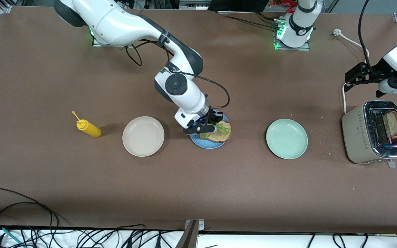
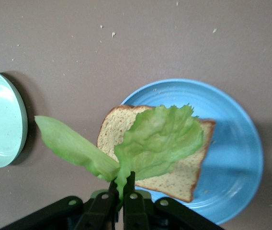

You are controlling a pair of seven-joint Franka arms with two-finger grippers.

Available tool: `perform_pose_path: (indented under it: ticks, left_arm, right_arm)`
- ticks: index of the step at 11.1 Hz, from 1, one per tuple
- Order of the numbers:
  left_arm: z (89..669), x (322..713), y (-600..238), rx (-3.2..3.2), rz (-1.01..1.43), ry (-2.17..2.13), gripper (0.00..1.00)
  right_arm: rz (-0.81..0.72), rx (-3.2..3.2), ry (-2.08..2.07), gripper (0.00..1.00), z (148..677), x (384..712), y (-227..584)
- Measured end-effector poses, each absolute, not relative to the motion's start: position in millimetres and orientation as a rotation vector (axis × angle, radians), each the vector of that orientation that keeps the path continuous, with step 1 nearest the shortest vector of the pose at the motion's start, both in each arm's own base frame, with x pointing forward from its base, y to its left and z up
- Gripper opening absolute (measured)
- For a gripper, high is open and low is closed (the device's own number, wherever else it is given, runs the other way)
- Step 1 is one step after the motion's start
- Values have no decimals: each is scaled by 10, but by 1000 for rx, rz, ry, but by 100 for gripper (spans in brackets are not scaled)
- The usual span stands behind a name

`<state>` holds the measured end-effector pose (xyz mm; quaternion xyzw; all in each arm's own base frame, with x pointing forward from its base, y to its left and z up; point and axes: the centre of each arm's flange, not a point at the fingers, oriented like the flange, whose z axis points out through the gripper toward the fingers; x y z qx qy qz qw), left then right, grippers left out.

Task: Make sandwich in blue plate with both arms
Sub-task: 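Lower the lettuce onto the bread and open the right gripper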

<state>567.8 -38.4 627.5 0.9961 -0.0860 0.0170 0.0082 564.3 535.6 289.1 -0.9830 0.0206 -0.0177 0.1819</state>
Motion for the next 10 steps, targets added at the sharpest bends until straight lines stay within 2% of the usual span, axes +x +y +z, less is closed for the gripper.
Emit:
perform_pose_path:
  ticks: [4, 7, 10]
  left_arm:
    - [6278, 5621, -380, 3114, 6, -269, 100]
    - [6277, 5606, -394, 3113, -6, -273, 100]
    - [6277, 5605, -397, 3113, -8, -274, 100]
  right_arm:
    - [20, -2761, 217, 5, 2669, 5589, 5406]
    - [206, -2766, 316, 5, 2619, 5595, 5291]
    - [321, -2777, 366, 5, 2670, 5585, 5210]
